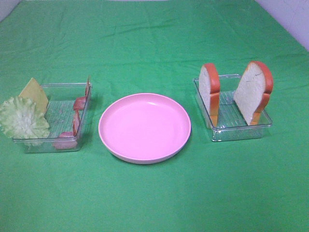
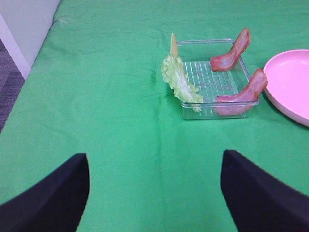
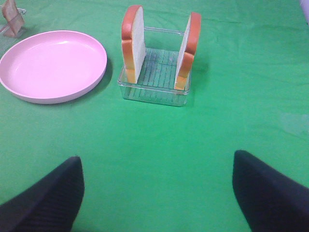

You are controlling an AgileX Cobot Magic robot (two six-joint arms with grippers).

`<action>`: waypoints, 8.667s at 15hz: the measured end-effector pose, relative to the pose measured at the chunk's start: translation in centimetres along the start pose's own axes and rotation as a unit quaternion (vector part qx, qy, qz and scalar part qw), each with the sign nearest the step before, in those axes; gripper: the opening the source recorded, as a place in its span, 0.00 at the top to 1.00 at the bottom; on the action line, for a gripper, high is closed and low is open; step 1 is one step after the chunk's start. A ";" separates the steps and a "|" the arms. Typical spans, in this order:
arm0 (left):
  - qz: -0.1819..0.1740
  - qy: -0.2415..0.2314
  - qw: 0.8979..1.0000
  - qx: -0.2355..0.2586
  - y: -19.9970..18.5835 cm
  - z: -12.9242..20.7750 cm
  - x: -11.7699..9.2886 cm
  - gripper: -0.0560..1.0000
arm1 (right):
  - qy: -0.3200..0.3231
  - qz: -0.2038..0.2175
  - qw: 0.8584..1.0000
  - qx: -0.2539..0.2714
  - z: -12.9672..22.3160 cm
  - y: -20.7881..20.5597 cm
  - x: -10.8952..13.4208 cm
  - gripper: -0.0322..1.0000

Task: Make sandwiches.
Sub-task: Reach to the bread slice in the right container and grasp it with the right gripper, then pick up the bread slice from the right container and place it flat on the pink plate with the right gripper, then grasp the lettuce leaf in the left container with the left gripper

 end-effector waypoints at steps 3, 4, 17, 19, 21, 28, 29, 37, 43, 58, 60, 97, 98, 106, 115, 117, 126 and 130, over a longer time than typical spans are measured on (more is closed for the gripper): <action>0.000 0.000 1.000 0.000 0.0 0.0 0.0 0.27 | 0.000 0.000 1.000 0.000 0.0 0.0 0.0 0.22; 0.000 0.000 1.000 0.000 0.0 0.0 0.0 0.27 | 0.000 0.000 1.000 0.000 0.0 0.0 0.0 0.22; 0.000 0.000 1.000 0.000 0.0 0.0 0.0 0.27 | 0.000 0.000 1.000 0.000 0.0 0.0 0.0 0.22; 0.000 0.000 1.000 0.000 0.0 0.0 0.0 0.27 | 0.000 0.000 1.000 0.000 0.0 0.0 0.0 0.22; 0.000 0.000 1.000 0.000 0.0 0.0 0.0 0.27 | 0.000 0.000 1.000 0.000 0.0 0.0 0.0 0.22; 0.000 0.000 1.000 0.000 0.0 0.0 0.0 0.27 | 0.127 0.021 0.990 -0.058 -3.9 1.6 -2.3 0.23; 0.000 0.000 1.000 0.000 0.0 0.0 0.0 0.27 | 0.136 0.013 0.989 -0.047 -5.0 2.5 -2.9 0.23; 0.000 0.000 1.000 0.000 0.0 0.0 0.0 0.27 | 0.162 -0.050 0.981 0.090 -13.7 10.3 -8.3 0.23; 0.000 0.000 1.000 0.000 0.0 0.0 0.0 0.27 | 0.156 -0.158 0.945 0.239 -19.7 21.5 -12.0 0.25; 0.000 0.000 1.000 0.000 0.0 0.0 0.0 0.27 | 0.076 -0.222 0.892 0.386 -18.9 39.2 -3.6 0.25; 0.000 0.000 1.000 0.000 0.0 0.0 0.0 0.27 | 0.082 -0.232 0.883 0.400 -17.8 40.2 -3.0 0.29; 0.000 0.000 1.000 0.000 0.0 0.0 0.0 0.27 | 0.407 -0.462 0.747 0.251 -12.5 37.7 6.8 0.81; 0.000 0.000 1.000 0.000 0.0 0.0 0.0 0.27 | 0.410 -0.466 0.743 0.248 -12.2 38.1 7.0 0.81; 0.000 0.000 1.000 0.000 0.0 0.0 0.0 0.27 | 0.429 -0.467 0.737 0.237 -11.6 39.6 9.2 0.81; 0.000 0.000 1.000 0.000 0.0 0.0 0.0 0.27 | 0.347 -0.461 0.786 0.222 -12.1 38.6 8.5 0.27; 0.000 0.000 1.000 0.000 0.0 0.0 0.0 0.27 | 0.310 -0.433 0.813 0.236 -12.5 37.5 7.5 0.26; 0.000 0.000 1.000 0.000 0.0 0.0 0.0 0.27 | 0.139 -0.404 0.850 0.309 -17.1 35.1 3.7 0.26; 0.000 0.000 1.000 0.000 0.0 0.0 0.0 0.27 | 0.069 -0.354 0.863 0.353 -18.8 33.9 1.0 0.26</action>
Point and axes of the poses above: a point on each arm's last joint axis where the gripper is mounted, y pointing out along that axis toward the gripper, x along the wrist's bending axis when the last joint is at zero, z = x × y, the point moved 3 cm from there along y, pointing out along that axis toward the gripper, and after that the axes turned 15 degrees about -y, right-handed, at the moved point
